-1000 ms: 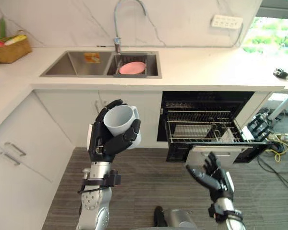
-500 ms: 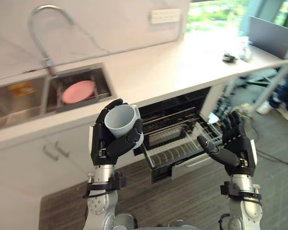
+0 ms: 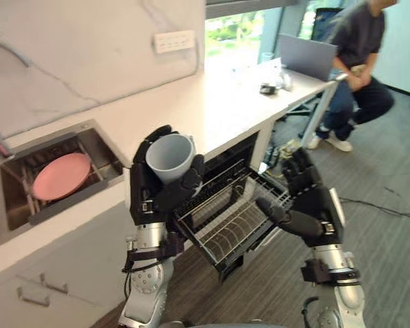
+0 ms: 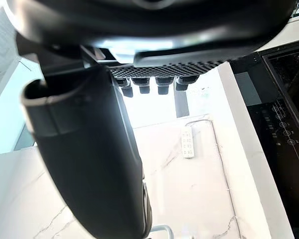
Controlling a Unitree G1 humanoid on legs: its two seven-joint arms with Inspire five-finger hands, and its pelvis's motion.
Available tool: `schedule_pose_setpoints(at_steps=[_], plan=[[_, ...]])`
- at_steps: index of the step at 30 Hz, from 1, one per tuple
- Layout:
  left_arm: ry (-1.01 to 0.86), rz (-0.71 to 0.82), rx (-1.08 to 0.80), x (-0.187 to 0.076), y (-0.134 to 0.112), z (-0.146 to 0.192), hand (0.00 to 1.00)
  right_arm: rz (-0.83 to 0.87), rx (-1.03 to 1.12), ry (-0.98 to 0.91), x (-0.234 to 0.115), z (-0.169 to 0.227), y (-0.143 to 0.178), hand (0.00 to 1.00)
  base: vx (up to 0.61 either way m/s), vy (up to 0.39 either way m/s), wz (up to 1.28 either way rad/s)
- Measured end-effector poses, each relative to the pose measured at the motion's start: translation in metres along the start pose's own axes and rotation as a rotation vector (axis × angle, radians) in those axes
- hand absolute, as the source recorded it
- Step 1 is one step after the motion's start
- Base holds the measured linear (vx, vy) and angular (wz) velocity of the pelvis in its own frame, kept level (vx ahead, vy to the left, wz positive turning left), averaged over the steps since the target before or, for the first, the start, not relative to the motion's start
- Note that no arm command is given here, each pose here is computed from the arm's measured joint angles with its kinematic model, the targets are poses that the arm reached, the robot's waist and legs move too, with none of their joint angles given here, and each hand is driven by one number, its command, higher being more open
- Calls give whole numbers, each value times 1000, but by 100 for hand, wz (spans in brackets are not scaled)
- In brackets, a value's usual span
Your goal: Walk over to the sink, pick up the cup, carry it to the dishwasher, place the cup inside the dishwasher, then close the dishwasher door
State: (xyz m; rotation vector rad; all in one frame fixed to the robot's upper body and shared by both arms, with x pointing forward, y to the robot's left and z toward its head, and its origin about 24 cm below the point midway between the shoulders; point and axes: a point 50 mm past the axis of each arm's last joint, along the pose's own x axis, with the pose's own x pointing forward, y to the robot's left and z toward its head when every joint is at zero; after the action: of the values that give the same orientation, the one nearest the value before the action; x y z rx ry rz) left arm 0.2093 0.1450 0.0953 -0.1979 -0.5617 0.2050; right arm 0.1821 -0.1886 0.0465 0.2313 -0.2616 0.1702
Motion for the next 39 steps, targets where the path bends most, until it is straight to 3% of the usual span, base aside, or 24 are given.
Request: schedule_pose_setpoints(at_steps=[3, 13, 23, 32, 39], plan=[[-29, 71, 23, 9, 8, 3, 0, 55, -2, -2, 8, 1, 4, 100, -56, -4, -26], [-22, 69, 175, 7, -5, -3, 0, 167, 96, -92, 43, 14, 18, 100, 10, 30, -3], [10, -75, 258, -4, -24, -15, 0, 265, 130, -139, 53, 26, 42, 100, 11, 16, -1], [30, -103, 238, -6, -27, -18, 0, 300, 167, -71, 54, 17, 53, 100, 0, 0, 0], [-24, -196, 334, -11, -37, -17, 0, 323, 215, -53, 54, 14, 61, 100, 0, 0, 0]])
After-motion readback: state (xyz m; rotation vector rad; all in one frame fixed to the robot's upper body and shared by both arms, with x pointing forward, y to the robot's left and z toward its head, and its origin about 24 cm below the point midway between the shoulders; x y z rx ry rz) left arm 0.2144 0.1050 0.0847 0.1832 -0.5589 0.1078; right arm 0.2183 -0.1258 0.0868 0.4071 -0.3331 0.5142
